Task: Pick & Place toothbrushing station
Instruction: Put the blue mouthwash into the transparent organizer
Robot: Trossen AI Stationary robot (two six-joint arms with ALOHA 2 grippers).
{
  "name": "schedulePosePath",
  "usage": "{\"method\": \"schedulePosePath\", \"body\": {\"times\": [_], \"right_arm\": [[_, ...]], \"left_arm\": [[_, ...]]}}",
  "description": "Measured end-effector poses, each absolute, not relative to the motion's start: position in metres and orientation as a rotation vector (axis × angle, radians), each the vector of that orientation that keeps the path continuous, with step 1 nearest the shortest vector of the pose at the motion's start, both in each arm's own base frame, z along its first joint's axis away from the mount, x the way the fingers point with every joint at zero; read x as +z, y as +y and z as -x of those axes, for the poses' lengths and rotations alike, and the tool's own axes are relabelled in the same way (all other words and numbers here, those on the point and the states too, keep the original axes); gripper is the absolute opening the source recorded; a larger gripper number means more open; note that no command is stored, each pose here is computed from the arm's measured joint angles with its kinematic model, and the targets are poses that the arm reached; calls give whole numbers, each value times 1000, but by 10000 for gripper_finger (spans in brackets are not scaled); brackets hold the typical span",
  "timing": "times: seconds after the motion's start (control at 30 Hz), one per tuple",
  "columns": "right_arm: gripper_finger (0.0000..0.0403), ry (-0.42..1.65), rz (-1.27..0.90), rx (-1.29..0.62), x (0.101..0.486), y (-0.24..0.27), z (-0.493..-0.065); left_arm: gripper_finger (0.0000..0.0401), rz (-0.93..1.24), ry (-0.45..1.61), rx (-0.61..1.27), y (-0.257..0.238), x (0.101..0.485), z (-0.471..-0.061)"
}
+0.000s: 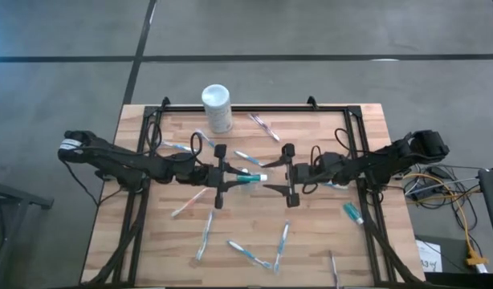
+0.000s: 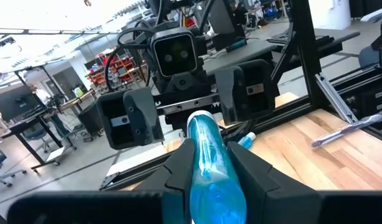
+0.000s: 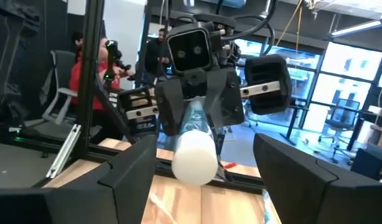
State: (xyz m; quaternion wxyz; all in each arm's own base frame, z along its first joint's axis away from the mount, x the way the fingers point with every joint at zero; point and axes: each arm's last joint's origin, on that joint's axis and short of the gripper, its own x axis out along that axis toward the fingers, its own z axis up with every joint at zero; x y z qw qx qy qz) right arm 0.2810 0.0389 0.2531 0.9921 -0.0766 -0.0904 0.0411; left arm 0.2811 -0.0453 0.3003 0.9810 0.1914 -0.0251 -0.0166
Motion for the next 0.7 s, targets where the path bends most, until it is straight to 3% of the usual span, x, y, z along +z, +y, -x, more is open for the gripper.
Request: {"method": "schedulePosePath", "body": {"times": [0.7], "right_arm": [[173, -170, 150, 81, 251, 37, -282]], "left_arm": [[76, -378, -48, -32, -45, 300, -281]]}}
